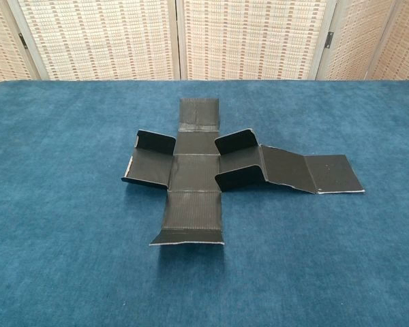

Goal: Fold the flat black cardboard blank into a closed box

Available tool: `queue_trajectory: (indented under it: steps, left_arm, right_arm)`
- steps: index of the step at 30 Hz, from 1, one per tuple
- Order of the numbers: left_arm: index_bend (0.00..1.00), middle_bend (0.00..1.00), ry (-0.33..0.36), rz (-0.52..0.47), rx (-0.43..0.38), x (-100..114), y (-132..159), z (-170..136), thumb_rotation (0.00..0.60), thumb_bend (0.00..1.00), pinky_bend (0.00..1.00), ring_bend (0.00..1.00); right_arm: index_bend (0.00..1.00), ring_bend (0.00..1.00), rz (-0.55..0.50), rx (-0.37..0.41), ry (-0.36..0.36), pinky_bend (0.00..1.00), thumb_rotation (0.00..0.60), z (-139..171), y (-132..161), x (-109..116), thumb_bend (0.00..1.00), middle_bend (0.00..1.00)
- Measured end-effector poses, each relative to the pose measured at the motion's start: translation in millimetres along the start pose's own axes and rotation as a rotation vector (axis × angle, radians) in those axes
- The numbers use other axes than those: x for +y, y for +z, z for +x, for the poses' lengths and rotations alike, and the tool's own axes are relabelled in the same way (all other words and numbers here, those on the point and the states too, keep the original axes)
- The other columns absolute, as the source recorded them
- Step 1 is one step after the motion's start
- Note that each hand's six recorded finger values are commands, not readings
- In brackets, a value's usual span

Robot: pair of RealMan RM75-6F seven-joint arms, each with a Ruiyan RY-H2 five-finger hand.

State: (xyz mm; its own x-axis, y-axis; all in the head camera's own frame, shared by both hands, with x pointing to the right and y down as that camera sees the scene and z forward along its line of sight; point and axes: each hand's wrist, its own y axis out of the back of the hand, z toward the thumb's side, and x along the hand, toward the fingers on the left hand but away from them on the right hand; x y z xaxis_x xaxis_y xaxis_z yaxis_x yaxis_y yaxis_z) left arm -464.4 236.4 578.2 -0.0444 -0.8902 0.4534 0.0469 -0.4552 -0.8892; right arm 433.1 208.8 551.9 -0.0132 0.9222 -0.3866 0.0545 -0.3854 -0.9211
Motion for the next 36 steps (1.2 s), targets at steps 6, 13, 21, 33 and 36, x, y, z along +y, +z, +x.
queue_trajectory:
  steps: [6,13,21,33,36]
  left_arm:
    - [0.00,0.00,0.039,-0.017,0.002,0,0,-2,0.600,0.25,0.13,0.02]
    - [0.00,0.00,0.057,-0.030,0.004,0,-2,-4,0.600,0.25,0.13,0.02]
    - [0.00,0.00,0.058,-0.033,0.009,-1,-6,-5,0.600,0.24,0.13,0.02]
    - [0.00,0.00,0.052,-0.041,0.014,-5,-10,-9,0.600,0.24,0.13,0.02]
    - [0.00,0.00,0.044,-0.038,0.010,-7,-10,-9,0.600,0.24,0.13,0.02]
  right_arm:
    - [0.00,0.04,-0.039,0.013,0.009,0.19,0.600,1,4,1,0.06,0.13]
    - [0.00,0.07,-0.055,0.032,0.013,0.20,0.600,2,10,3,0.06,0.13]
    - [0.00,0.25,-0.078,0.064,0.030,0.39,0.600,-6,25,2,0.06,0.17]
    - [0.00,0.68,-0.108,0.159,0.232,1.00,0.600,-63,90,-29,0.06,0.08]
    - [0.00,0.70,-0.139,0.166,0.309,1.00,0.600,-79,110,-45,0.06,0.07]
